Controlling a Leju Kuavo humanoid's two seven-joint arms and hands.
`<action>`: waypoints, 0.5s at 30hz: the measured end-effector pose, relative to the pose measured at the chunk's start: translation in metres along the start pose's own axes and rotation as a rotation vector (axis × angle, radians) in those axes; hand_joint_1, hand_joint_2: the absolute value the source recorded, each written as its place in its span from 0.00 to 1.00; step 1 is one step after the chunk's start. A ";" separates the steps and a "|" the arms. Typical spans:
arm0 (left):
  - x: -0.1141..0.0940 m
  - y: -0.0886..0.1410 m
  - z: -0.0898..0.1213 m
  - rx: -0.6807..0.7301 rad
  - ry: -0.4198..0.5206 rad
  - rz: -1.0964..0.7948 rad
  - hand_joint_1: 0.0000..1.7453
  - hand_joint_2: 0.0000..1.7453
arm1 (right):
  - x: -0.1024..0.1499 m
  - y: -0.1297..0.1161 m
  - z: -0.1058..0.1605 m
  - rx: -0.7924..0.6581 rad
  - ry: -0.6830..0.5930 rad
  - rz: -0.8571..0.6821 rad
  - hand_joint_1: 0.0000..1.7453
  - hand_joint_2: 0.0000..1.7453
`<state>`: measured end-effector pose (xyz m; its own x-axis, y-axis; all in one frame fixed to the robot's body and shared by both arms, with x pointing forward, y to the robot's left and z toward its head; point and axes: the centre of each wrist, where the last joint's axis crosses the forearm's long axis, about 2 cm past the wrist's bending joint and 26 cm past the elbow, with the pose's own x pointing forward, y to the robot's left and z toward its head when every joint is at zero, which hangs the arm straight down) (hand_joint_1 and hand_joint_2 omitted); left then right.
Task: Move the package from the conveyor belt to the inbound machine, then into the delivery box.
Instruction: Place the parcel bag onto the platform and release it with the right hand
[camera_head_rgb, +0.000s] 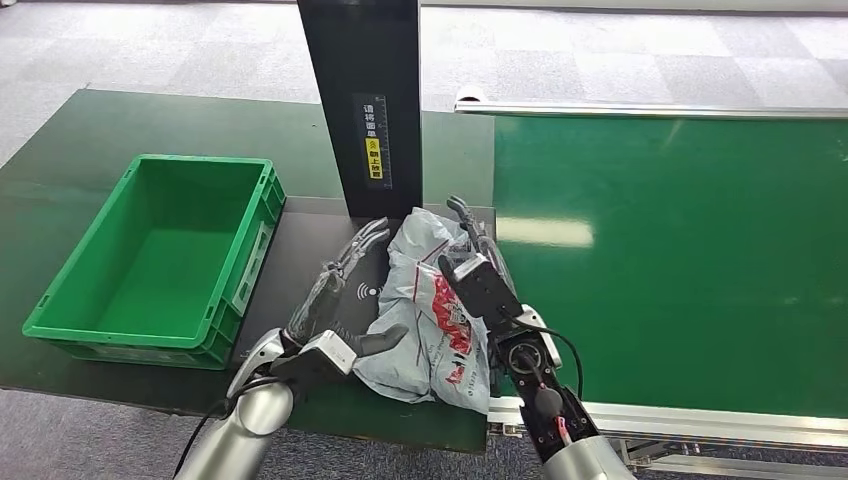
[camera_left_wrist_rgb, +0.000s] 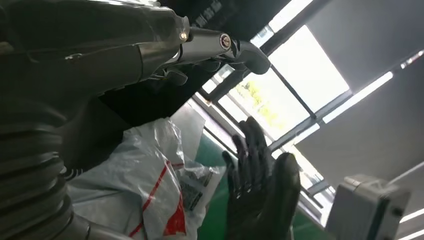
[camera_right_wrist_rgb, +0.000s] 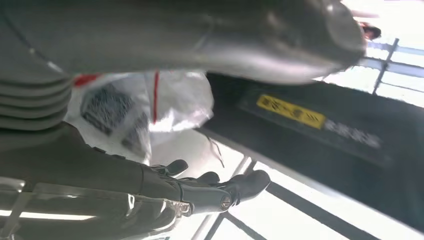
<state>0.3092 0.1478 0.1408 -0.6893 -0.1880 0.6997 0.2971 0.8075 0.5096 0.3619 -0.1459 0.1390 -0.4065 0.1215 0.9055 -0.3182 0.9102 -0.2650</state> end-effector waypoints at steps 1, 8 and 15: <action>-0.001 -0.003 -0.003 -0.040 0.002 0.001 0.00 1.00 | 0.005 -0.005 -0.001 -0.020 -0.024 -0.002 0.00 0.00; -0.016 -0.025 -0.014 -0.237 0.030 -0.075 0.00 1.00 | 0.030 -0.033 0.008 -0.160 -0.151 -0.007 0.00 0.00; -0.034 -0.040 -0.020 -0.372 0.078 -0.422 0.00 1.00 | 0.048 -0.046 0.026 -0.241 -0.261 -0.008 0.00 0.00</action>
<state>0.3344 0.1106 0.1065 -0.7525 -0.5038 0.4242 0.2286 0.4043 0.8856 0.3346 -0.1926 0.1861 -0.6201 0.0366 0.7837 -0.1241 0.9818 -0.1440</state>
